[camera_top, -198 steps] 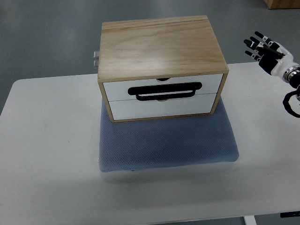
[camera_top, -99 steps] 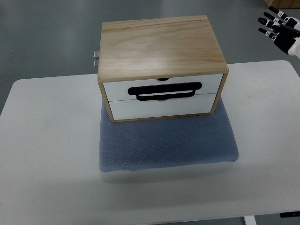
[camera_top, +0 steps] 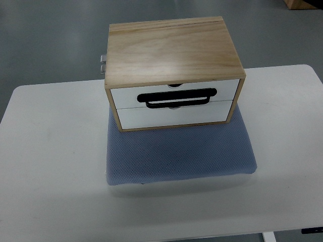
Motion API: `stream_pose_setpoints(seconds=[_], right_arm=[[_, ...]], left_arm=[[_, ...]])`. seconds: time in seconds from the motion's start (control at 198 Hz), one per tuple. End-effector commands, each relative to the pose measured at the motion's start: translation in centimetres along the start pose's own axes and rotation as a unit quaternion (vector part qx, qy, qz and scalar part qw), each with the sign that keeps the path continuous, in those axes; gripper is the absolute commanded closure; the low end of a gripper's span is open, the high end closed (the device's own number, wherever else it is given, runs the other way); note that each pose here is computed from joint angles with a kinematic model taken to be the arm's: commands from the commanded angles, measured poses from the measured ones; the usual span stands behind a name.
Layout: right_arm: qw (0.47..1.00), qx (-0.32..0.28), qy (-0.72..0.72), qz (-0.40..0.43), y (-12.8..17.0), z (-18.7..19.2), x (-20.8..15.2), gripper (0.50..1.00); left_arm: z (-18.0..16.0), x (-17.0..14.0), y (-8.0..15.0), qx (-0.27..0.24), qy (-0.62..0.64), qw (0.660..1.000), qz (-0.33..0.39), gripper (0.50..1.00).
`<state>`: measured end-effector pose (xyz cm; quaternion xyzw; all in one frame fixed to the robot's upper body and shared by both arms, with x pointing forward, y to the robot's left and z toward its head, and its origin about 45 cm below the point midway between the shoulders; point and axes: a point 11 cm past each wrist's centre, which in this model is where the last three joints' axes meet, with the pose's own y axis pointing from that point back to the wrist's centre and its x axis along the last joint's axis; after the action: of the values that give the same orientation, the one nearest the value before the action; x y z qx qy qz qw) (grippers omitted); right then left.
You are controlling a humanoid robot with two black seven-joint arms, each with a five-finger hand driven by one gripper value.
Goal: Open wood drawer with right hand
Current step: 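Swing the right hand up and over toward the top of the box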
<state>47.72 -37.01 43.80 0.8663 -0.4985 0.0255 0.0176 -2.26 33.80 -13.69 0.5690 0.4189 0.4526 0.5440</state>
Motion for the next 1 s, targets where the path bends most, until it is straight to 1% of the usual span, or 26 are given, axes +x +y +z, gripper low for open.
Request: stream_pose_setpoints(seconds=[0.0, 0.167, 0.253, 0.374, 0.444, 0.52, 0.697, 0.848, 0.995], right_arm=[[0.998, -0.011, 0.042, -0.055, -0.2, -2.2, -2.2, 0.556], [0.986, -0.035, 0.102, -0.128, -1.1, -3.6, -6.3, 0.556], [0.973, -0.062, 0.148, -0.164, -2.0, -3.0, -8.7, 0.556], [0.959, -0.092, 0.195, -0.185, -3.0, -2.6, -10.3, 0.556], [0.957, -0.094, 0.203, -0.187, -3.2, -2.9, -10.6, 0.556], [0.954, -0.082, 0.210, -0.200, -3.8, -3.9, -11.7, 0.556], [0.945, -0.075, 0.224, -0.227, -3.5, -4.9, -13.7, 0.556], [0.924, -0.115, 0.249, -0.267, -3.2, -3.3, -16.1, 0.556], [0.896, -0.174, 0.267, -0.310, -2.4, -0.1, -18.2, 0.556]], left_arm=[[0.0, 0.0, 0.0, 0.000, 0.001, 1.000, 0.000, 0.500], [0.0, 0.0, 0.0, 0.000, 0.000, 1.000, 0.000, 0.500], [0.0, 0.0, 0.0, 0.000, 0.000, 1.000, 0.000, 0.500], [0.0, 0.0, 0.0, 0.000, 0.000, 1.000, 0.000, 0.500], [0.0, 0.0, 0.0, 0.000, 0.000, 1.000, 0.000, 0.500], [0.0, 0.0, 0.0, 0.000, 0.000, 1.000, 0.000, 0.500], [0.0, 0.0, 0.0, 0.000, 0.001, 1.000, 0.000, 0.500], [0.0, 0.0, 0.0, 0.000, 0.001, 1.000, 0.000, 0.500], [0.0, 0.0, 0.0, 0.000, 0.000, 1.000, 0.000, 0.500]])
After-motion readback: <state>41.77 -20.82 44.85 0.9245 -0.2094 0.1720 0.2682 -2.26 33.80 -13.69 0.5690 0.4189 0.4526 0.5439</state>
